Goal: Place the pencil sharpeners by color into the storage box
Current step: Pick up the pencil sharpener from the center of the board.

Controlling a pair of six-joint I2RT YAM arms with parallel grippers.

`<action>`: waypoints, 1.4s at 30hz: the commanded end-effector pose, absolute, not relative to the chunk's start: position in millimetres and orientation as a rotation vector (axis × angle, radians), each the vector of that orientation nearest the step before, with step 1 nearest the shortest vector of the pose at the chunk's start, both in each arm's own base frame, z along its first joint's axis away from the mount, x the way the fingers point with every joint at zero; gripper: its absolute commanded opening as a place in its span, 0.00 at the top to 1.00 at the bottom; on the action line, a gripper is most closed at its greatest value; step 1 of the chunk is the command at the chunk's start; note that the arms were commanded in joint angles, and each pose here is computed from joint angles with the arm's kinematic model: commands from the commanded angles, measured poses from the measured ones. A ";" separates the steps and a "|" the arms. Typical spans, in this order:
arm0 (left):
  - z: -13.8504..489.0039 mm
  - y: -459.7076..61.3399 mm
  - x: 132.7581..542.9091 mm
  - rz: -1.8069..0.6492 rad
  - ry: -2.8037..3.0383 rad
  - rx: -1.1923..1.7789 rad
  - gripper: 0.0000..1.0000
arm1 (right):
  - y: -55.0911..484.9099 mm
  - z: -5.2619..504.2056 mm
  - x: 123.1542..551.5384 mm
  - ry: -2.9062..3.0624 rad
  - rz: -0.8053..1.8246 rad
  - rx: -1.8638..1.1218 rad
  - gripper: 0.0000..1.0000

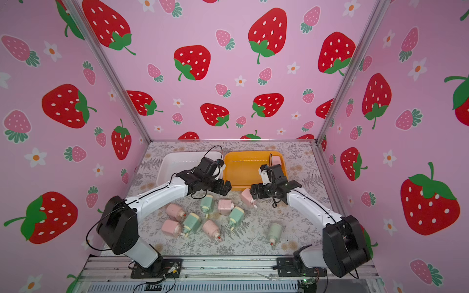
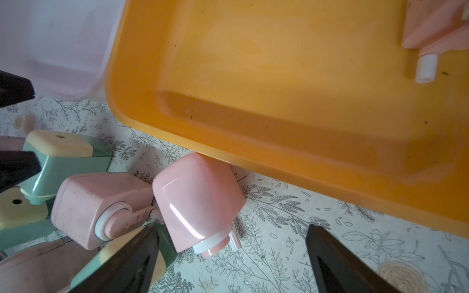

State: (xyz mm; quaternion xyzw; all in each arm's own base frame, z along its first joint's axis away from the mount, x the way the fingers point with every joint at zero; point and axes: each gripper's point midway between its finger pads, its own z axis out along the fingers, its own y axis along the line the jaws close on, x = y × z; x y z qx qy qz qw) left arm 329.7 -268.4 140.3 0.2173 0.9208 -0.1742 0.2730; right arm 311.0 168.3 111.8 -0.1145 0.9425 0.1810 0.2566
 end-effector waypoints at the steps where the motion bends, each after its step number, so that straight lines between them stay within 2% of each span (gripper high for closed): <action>1: 160.3 -283.4 321.5 -0.544 2.352 0.698 0.00 | 179.3 100.7 302.0 2.584 0.542 -0.381 0.06; 8: 155.1 -295.3 286.2 -0.613 2.257 0.929 0.00 | 194.3 93.5 300.6 2.581 0.562 -0.489 0.07; 14: 164.4 -296.5 266.6 -0.717 2.150 0.971 0.01 | 200.2 84.8 296.0 2.607 0.521 -0.541 0.09; 24: 171.4 -296.7 259.1 -0.762 2.108 0.979 0.00 | 201.3 82.9 298.5 2.573 0.359 -0.614 0.13; 42: 159.4 -295.6 258.2 -0.759 2.147 0.976 0.00 | 219.7 73.1 307.4 2.487 0.384 -0.826 0.22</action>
